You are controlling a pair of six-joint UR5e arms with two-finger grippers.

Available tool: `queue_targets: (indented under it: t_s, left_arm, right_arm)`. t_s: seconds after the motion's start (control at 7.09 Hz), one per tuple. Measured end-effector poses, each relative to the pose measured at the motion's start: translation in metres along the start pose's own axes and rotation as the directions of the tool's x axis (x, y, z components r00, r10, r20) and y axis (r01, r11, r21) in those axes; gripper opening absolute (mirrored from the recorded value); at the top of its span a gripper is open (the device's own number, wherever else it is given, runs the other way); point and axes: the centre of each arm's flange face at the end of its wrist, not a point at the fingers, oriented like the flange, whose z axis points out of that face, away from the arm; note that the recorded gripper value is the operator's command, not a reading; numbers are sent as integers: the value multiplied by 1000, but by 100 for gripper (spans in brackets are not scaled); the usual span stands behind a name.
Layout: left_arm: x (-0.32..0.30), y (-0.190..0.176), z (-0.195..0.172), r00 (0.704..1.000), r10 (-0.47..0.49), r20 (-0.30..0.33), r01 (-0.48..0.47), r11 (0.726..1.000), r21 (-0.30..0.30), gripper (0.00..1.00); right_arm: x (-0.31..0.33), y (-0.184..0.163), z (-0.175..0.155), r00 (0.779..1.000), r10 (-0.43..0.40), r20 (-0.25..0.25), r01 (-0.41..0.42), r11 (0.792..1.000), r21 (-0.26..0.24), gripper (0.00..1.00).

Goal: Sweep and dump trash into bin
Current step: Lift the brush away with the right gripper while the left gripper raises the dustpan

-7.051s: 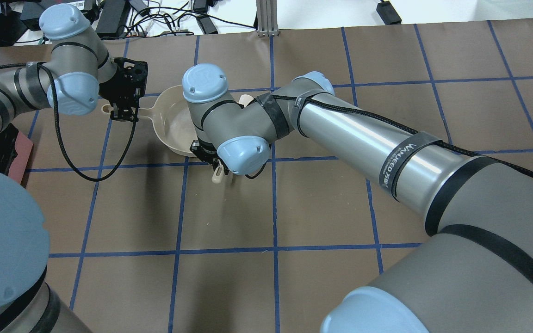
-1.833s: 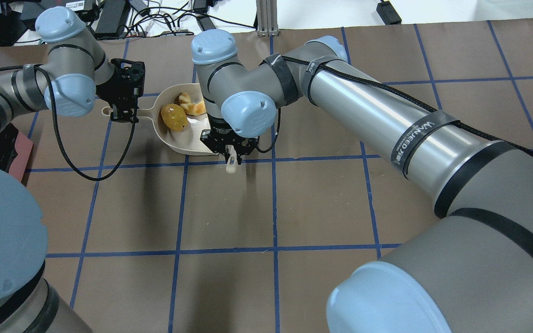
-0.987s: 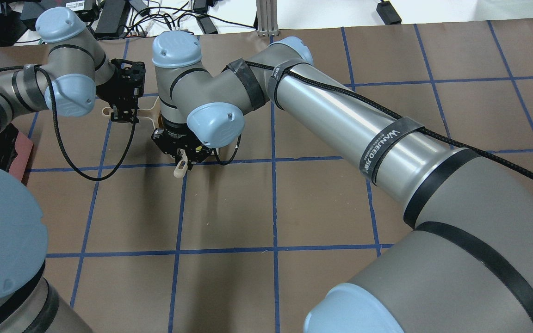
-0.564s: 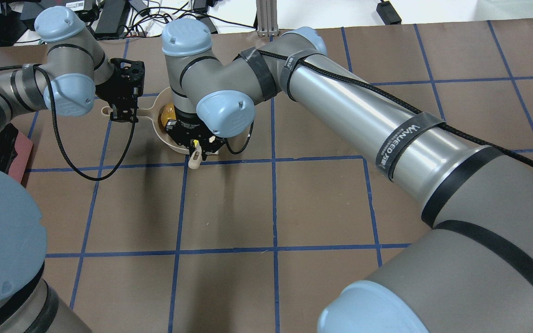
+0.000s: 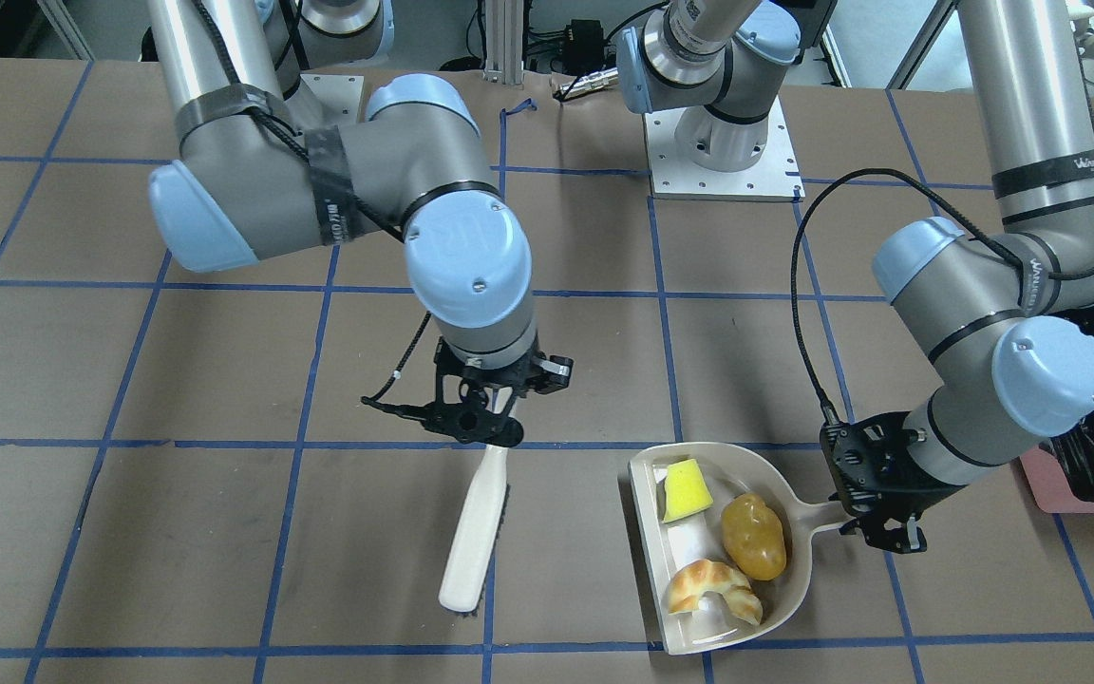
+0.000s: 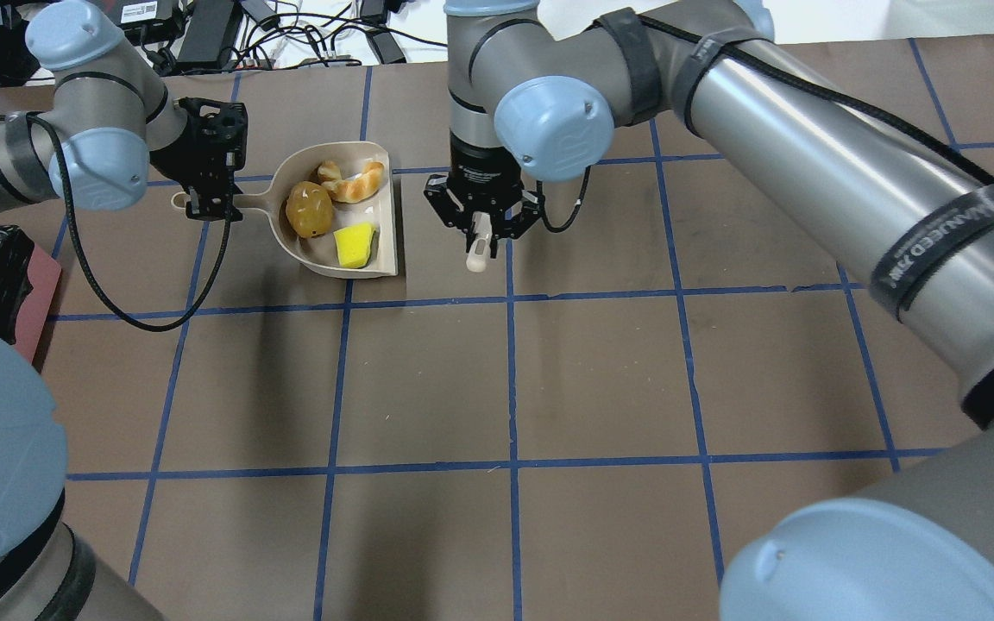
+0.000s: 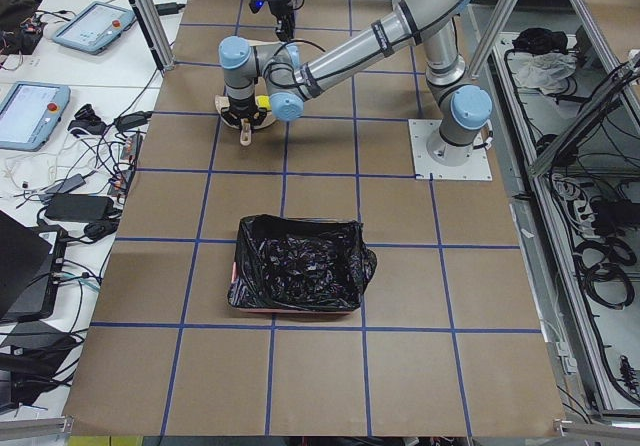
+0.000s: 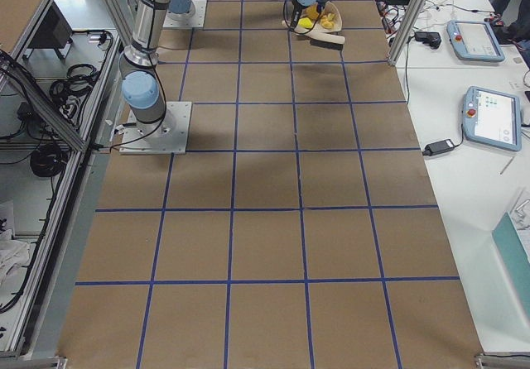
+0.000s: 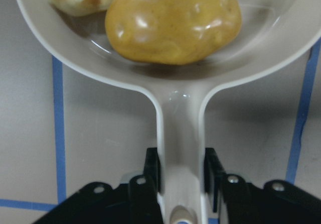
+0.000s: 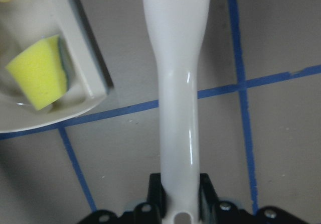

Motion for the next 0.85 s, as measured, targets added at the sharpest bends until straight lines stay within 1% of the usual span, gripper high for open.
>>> queue_targets:
  t_s: [0.14, 0.42, 0.56, 0.71, 0.85]
  left_arm:
    - [1, 15, -14, 1000, -18, -5, 18, 1000, -1, 19]
    - [2, 56, -53, 999, -44, -24, 43, 999, -23, 18]
    - [4, 84, -76, 998, -42, -37, 41, 999, -27, 15]
    - [8, 120, -100, 998, -38, -44, 37, 999, -28, 11]
    - [17, 162, -120, 999, -31, -38, 30, 999, -31, 6]
  right_arm:
    - [36, -1, -6, 1000, 4, 3, -4, 1000, -6, 0]
    - [107, 2, -15, 1000, -11, 12, 12, 1000, -19, 0]
    - [142, 0, -20, 1000, -19, 15, 19, 1000, -21, 0]
    - [174, -3, -26, 999, -32, 2, 33, 999, -18, 0]
    - [202, -8, -31, 998, -55, -17, 55, 998, -19, 0]
